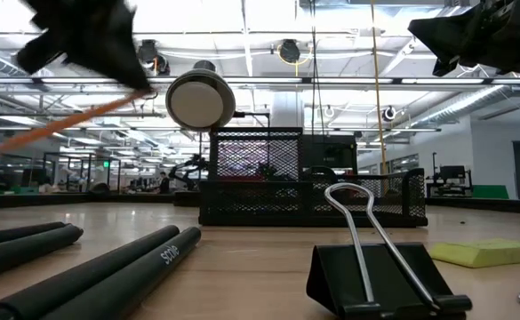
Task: Pick and place office supplies into organizer
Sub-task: Put the right pencil into the desk organizer
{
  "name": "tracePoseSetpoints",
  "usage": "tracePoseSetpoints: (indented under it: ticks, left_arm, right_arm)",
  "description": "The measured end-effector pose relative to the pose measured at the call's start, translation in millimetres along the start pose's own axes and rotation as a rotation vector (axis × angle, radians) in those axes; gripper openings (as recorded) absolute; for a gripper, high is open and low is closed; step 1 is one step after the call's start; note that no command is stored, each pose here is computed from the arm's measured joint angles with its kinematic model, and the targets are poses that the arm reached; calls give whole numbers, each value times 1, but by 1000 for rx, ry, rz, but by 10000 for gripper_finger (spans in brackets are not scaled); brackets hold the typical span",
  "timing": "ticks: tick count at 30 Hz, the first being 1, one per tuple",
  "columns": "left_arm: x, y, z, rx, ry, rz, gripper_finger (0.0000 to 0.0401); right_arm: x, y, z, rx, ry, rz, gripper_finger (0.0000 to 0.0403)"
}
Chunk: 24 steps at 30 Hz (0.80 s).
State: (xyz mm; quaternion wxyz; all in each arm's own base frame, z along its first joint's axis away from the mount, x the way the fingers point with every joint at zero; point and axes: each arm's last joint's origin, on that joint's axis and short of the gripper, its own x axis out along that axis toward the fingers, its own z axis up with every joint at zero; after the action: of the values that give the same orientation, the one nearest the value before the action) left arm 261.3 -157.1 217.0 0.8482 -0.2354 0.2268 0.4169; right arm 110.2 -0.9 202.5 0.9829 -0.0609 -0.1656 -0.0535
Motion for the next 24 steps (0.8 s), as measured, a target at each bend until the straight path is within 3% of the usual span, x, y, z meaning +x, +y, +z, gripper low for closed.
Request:
tracePoseSetpoints:
  ticks: [4, 15, 20, 24]
  left_arm:
    - [-7, -13, 21, 122, -156, -104, 12]
    - [0, -59, 80, 632, -420, -324, 7]
    - [21, -63, 113, 724, -501, -491, 17]
    - [52, -57, 133, 738, -478, -600, 5]
  right_arm:
    - [0, 0, 0, -1, -1, 0, 0]
    - [0, 0, 1, 0, -10, -1, 0]
    - [0, 0, 1, 0, -10, -1, 0]
    - [0, 0, 1, -1, -10, -1, 0]
